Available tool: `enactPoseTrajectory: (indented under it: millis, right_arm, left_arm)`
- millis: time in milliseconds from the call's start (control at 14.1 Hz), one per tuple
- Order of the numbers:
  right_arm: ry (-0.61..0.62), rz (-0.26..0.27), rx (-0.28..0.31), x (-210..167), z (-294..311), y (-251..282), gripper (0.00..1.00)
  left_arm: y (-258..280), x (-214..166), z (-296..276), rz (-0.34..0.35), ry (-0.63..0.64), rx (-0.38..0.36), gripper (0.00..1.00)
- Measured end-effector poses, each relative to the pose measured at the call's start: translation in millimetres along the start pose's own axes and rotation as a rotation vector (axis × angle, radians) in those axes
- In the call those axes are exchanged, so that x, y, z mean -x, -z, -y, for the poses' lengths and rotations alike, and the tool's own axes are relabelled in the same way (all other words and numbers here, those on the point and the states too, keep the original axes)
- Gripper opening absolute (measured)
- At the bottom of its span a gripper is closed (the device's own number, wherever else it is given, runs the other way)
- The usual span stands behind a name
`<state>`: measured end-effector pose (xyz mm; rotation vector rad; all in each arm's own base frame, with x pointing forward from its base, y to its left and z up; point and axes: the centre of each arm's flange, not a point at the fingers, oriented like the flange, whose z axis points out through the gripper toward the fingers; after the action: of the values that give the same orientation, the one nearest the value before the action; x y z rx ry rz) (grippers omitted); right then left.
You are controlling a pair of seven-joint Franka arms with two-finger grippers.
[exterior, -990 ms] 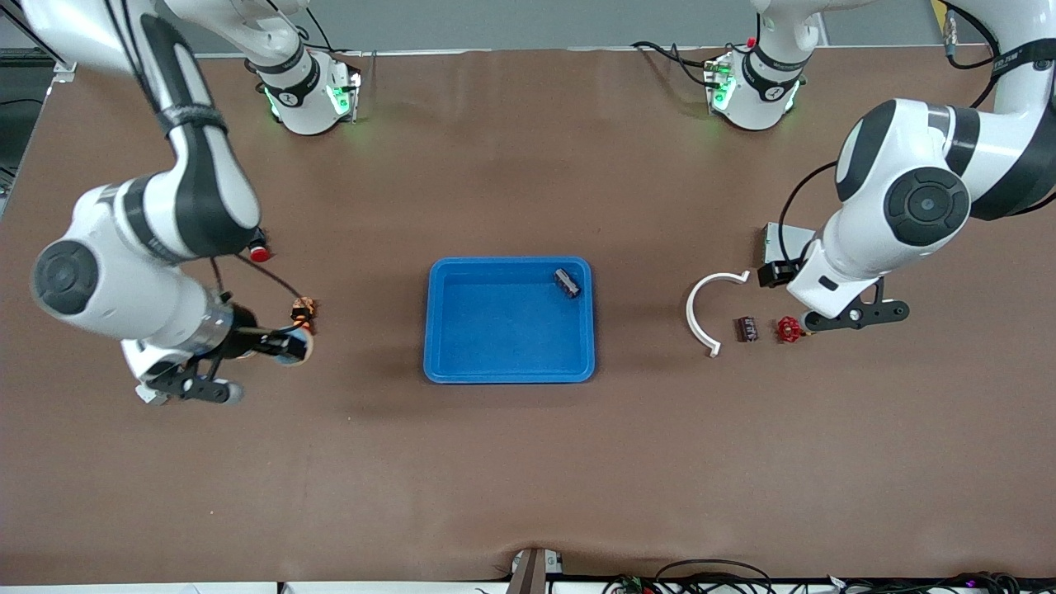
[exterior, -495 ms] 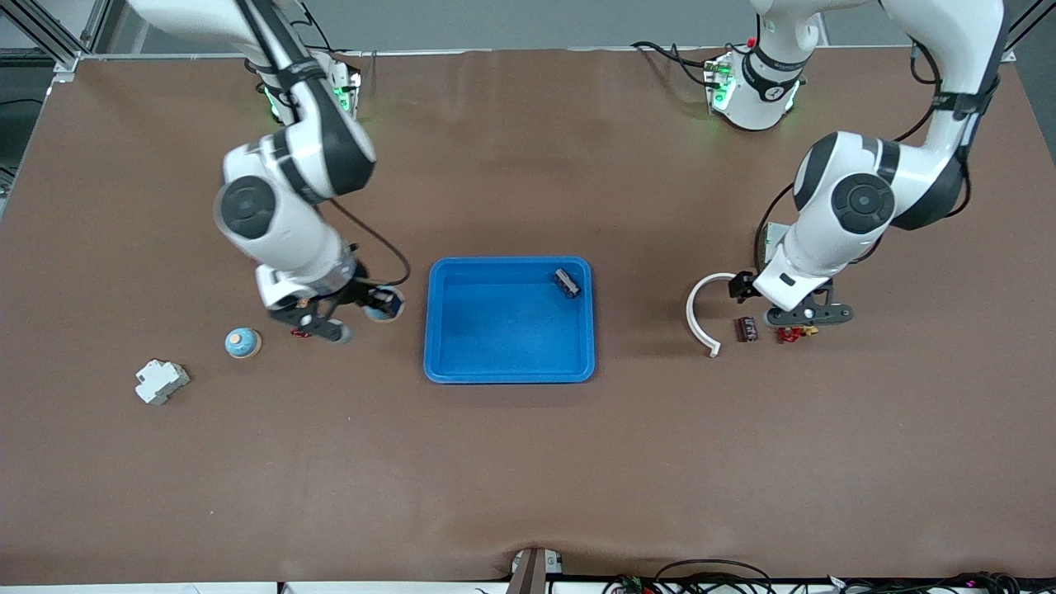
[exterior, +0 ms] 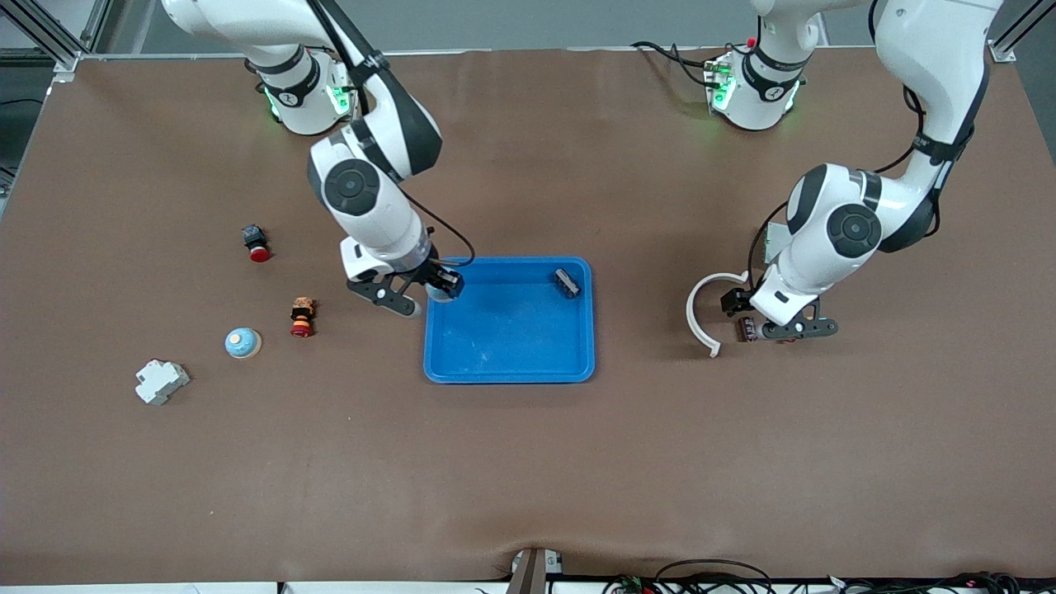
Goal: Place electrolytic capacitor and blue bell in tray
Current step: 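Carry the bell to the tray while the left gripper grasps another capacitor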
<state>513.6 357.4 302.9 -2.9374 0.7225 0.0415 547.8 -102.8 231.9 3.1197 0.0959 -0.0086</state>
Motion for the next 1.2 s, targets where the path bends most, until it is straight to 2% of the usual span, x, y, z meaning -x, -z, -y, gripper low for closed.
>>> enactPoseTrajectory:
  millis: [212,424,919,1061,1202]
  right_arm:
    - [-0.023,-0.012,-0.020,21.3,13.5,-46.1,0.63]
    - [-0.023,-0.016,-0.020,26.1,13.4,-81.0,0.63]
    - [-0.028,-0.022,-0.014,22.5,8.0,-108.0,0.63]
    - [-0.027,-0.027,-0.016,22.6,8.0,-111.5,0.63]
    - [-0.019,-0.039,-0.011,24.4,9.1,-111.6,0.63]
  left_arm:
    - [-17.1,-11.4,2.6,0.014,0.018,0.016,1.00]
    - [-31.1,-19.1,2.3,0.029,0.028,0.029,1.00]
    - [-46.4,-21.4,2.0,0.043,0.006,0.019,1.00]
    - [-47.6,-21.4,2.2,0.045,0.006,0.019,0.84]
    - [-47.5,-21.7,2.4,0.045,0.006,0.019,0.62]
